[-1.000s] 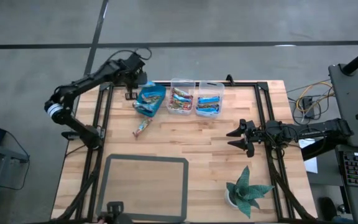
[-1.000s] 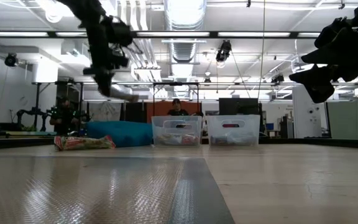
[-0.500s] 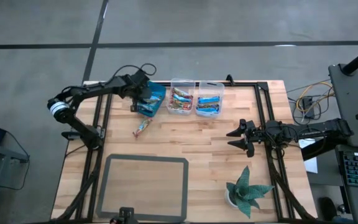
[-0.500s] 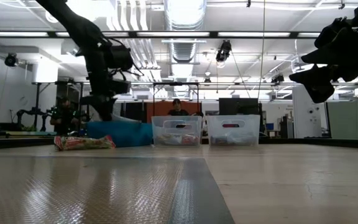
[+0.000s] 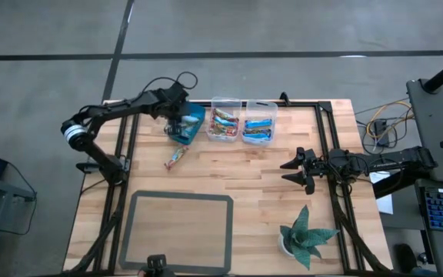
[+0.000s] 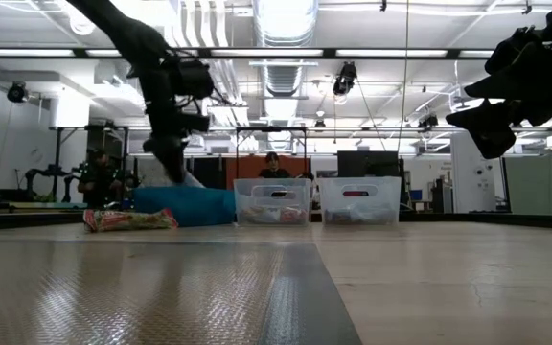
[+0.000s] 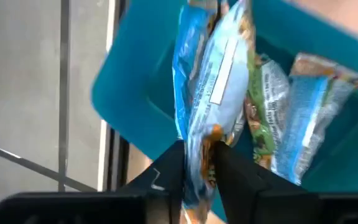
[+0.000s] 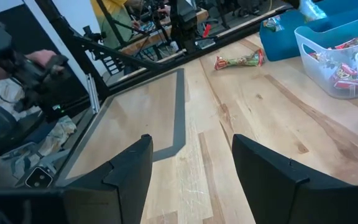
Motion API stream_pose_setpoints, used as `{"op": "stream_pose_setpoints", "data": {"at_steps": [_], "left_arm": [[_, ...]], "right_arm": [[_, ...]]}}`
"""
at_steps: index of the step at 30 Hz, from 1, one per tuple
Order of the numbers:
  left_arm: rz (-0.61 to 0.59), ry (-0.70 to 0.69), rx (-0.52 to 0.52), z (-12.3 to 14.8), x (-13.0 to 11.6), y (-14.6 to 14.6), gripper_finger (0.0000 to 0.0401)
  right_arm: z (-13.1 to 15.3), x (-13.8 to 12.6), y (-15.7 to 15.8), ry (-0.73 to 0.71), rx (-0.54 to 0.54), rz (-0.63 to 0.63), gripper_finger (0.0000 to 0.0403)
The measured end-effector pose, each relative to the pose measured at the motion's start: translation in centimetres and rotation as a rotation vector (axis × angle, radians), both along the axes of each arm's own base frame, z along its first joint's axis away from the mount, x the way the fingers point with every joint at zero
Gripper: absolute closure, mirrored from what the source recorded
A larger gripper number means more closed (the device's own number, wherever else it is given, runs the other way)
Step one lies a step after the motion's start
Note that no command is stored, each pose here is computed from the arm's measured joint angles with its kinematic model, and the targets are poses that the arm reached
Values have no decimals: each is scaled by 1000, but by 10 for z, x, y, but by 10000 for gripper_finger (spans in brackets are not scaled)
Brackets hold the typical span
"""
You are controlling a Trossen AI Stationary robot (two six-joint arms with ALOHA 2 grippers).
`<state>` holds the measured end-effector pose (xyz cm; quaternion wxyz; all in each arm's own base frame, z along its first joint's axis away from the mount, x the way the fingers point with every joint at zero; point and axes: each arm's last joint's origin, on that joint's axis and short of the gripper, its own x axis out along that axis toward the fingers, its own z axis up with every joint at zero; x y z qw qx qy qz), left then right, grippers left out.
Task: Pick and place Granola Bars by type
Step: Put the yellow granola bar into the blue bin, then put the red granola bar into the left transparent bin
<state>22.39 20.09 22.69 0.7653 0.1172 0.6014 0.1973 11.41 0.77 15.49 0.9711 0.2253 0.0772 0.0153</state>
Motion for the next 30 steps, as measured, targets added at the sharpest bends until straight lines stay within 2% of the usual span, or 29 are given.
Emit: {"op": "stream_pose_setpoints", "data": {"at_steps": [10, 16, 22, 25, 30], "left_arm": [[27, -21, 38, 61, 8, -2, 285], [186, -84, 176, 111, 17, -10, 268], [333, -217, 198, 156, 20, -32, 246], [382, -233, 163, 165, 19, -44, 222], [495, -194, 120, 163, 16, -63, 165]], "right_arm": [[0, 0, 0, 0, 0, 0, 193], [0, 0, 0, 0, 0, 0, 193], [0, 0, 0, 2, 0, 0, 193], [0, 0, 0, 2, 0, 0, 193], [0, 0, 0, 2, 0, 0, 193]]}}
